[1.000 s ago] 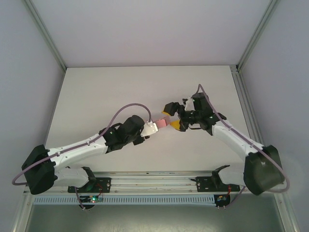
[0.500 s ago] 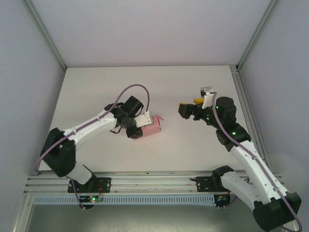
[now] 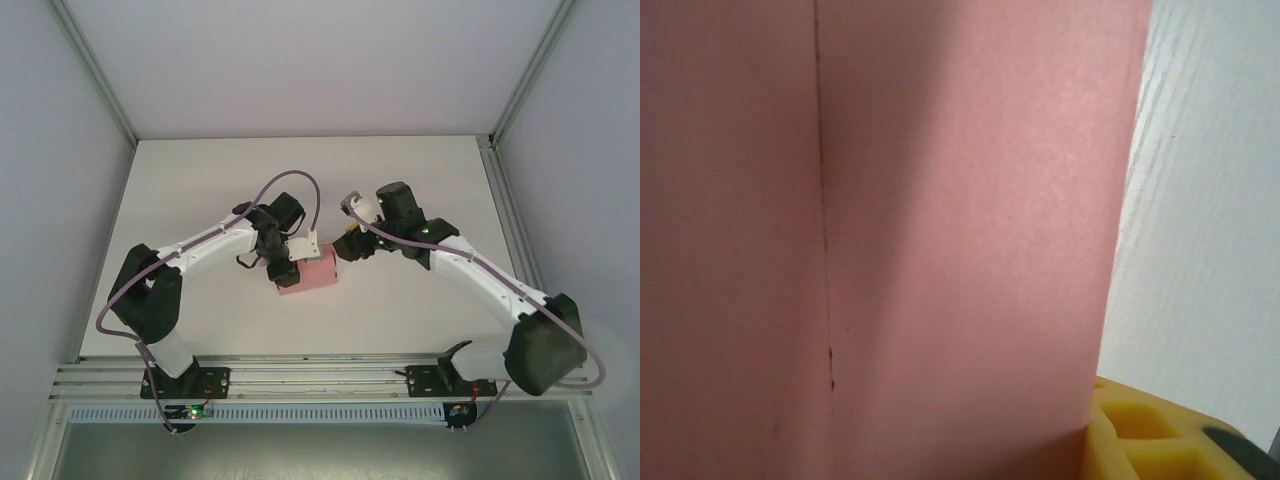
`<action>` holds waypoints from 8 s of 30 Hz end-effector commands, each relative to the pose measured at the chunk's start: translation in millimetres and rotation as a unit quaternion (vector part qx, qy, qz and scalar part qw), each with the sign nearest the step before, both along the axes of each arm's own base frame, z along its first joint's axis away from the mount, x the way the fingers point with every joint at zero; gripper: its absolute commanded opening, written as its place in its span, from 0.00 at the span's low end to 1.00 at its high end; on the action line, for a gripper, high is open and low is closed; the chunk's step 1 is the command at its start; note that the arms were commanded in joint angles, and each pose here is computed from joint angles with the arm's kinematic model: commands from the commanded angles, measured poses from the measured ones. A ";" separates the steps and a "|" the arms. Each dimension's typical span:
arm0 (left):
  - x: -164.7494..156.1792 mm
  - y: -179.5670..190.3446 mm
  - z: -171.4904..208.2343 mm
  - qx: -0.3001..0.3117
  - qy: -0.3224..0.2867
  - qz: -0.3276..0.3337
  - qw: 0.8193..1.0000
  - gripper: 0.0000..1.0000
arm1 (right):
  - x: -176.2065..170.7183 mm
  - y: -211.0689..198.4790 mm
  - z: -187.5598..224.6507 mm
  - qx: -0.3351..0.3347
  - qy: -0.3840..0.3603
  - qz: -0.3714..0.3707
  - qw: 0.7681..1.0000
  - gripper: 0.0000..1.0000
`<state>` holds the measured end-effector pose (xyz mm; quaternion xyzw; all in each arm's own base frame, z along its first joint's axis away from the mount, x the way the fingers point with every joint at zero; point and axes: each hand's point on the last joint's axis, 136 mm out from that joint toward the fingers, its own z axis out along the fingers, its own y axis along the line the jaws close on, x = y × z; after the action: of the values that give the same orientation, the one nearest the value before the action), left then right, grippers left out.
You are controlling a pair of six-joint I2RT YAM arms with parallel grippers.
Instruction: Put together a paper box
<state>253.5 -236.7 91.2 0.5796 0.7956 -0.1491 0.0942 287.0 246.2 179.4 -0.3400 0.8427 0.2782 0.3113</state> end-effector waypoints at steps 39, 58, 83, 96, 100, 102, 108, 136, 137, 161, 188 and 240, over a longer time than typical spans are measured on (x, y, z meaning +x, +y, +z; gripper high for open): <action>27.2 -13.0 -13.2 0.004 -0.014 0.022 1.000 0.38 | -18.7 51.2 -43.8 0.055 0.119 -0.099 0.986 0.00; 30.9 -23.3 7.0 -0.026 -0.015 0.037 0.999 0.50 | -23.2 29.3 -85.8 -0.046 -0.034 -0.120 0.991 0.00; 27.9 49.5 74.4 -0.009 -0.107 0.384 0.917 1.00 | -6.7 29.0 -58.1 -0.068 -0.028 -0.238 0.968 0.00; 18.0 22.6 48.9 -0.076 -0.118 0.266 0.954 1.00 | -2.4 47.8 -69.0 -0.058 0.044 -0.215 0.974 0.00; 26.3 17.4 20.0 -0.049 -0.106 0.256 0.960 1.00 | -10.9 46.1 -89.3 -0.073 0.068 -0.208 0.973 0.00; 23.2 9.2 5.1 -0.042 -0.074 0.240 0.967 1.00 | -14.9 41.9 -97.0 -0.082 0.073 -0.208 0.972 0.00; 2.3 6.7 -39.6 0.007 0.023 0.237 0.971 0.95 | -28.1 36.7 -96.9 -0.094 0.080 -0.177 0.976 0.11; 44.5 93.6 21.0 -0.015 -0.038 0.583 0.812 1.00 | 55.5 41.6 -95.0 -0.037 0.138 -0.177 0.974 0.71; 42.3 96.1 12.6 -0.023 -0.010 0.599 0.801 1.00 | 53.1 43.6 -100.4 -0.042 0.141 -0.171 0.974 0.71; 91.5 76.4 -26.4 -0.361 0.201 0.589 0.694 0.55 | 34.0 36.1 -145.6 -0.024 0.188 -0.192 0.963 0.58; 85.7 64.4 -20.2 -0.417 0.258 0.532 0.690 0.19 | 41.1 57.3 -81.2 0.279 0.331 -0.084 0.898 0.68; 37.0 -26.4 44.3 -0.059 -0.375 0.054 0.924 0.63 | 0.5 31.8 -23.3 0.325 0.614 -0.298 0.655 0.49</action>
<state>286.5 -255.6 125.7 0.5372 0.7344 0.0292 0.4139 291.9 276.0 137.5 0.3142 0.7583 0.5588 -0.1180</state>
